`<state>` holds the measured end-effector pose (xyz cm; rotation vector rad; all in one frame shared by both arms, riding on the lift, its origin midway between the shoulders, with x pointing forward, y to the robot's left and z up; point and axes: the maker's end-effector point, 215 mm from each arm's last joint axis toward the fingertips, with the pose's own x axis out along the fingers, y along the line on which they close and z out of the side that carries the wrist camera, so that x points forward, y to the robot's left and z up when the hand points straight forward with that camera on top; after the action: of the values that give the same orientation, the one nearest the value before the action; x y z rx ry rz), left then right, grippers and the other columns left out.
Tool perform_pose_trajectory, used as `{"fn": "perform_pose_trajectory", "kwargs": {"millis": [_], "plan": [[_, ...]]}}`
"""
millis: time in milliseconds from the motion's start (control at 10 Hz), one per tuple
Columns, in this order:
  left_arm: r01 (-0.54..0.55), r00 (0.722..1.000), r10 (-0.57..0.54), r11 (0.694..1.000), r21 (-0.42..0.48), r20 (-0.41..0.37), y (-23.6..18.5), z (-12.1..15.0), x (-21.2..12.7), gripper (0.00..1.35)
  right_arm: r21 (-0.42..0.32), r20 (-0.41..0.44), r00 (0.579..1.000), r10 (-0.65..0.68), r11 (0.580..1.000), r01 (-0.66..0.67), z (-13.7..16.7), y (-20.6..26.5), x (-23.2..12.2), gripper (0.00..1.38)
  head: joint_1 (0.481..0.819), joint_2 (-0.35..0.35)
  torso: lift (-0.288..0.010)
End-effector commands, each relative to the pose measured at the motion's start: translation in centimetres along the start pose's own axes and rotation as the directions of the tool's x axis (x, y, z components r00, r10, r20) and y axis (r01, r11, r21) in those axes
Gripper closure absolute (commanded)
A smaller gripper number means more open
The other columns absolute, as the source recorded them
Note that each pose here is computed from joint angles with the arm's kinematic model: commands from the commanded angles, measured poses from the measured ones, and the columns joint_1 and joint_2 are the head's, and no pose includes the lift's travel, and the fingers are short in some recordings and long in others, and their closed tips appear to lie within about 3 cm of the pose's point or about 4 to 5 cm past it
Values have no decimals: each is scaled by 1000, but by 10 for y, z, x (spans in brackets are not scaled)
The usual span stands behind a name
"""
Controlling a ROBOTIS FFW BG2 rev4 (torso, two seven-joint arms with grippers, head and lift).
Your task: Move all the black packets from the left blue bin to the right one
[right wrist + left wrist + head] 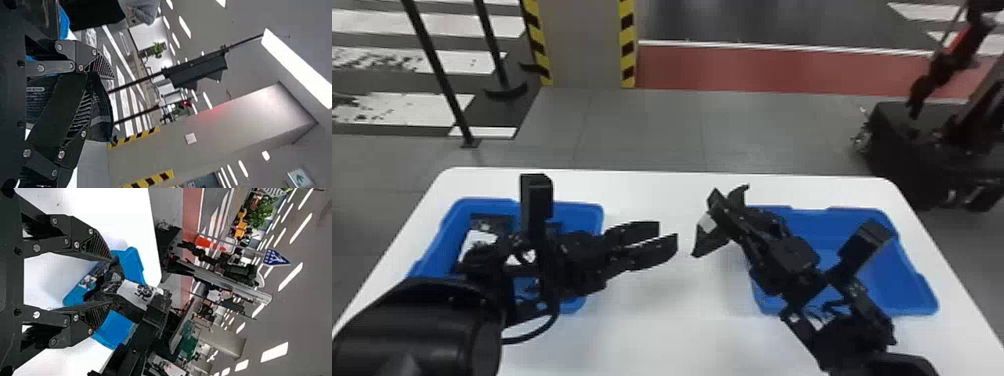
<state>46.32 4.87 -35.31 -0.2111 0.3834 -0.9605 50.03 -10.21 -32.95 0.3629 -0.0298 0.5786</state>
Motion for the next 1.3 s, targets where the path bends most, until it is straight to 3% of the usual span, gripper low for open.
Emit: {"fn": "perform_pose_trajectory", "kwargs": {"millis": [0,200,300,400,600,700,800,900,1000,1200], "plan": [[-9,1000,9,1000,-4,14,3,2,-3,705,-50,10,995,-98,994,99,3,-53,-5,1282,695,-52,-110],[-6,1000,6,1000,7,23,3,4,-4,705,-93,0,980,-199,976,198,6,-100,-16,1282,695,-103,-110],[-29,999,29,1000,-7,34,11,-1,-15,680,-104,-25,971,-237,967,233,-3,-118,-26,1282,695,-132,-110],[-56,997,57,998,-14,43,20,-5,-27,572,-111,-45,959,-281,955,275,-11,-134,-39,1282,695,-149,-110],[-114,992,115,993,-17,57,33,-4,-59,538,-127,-67,920,-386,918,376,-20,-160,-75,1260,695,-157,-110],[-140,988,141,990,-15,62,38,-3,-72,538,-125,-67,905,-419,904,409,-16,-160,-88,938,695,-164,-110],[-160,985,160,987,-12,64,40,-2,-82,538,-133,-53,901,-430,897,421,-8,-155,-97,484,695,-166,-110],[-179,981,179,984,-5,70,44,0,-91,532,-143,-41,905,-423,899,414,0,-148,-98,179,695,-161,-110],[-202,977,201,979,1,72,47,0,-102,509,-165,-18,912,-411,900,402,15,-139,-96,96,695,-149,-110],[-275,958,271,961,29,89,64,4,-131,502,-189,31,924,-381,905,380,44,-109,-98,116,695,-126,-110]]}}
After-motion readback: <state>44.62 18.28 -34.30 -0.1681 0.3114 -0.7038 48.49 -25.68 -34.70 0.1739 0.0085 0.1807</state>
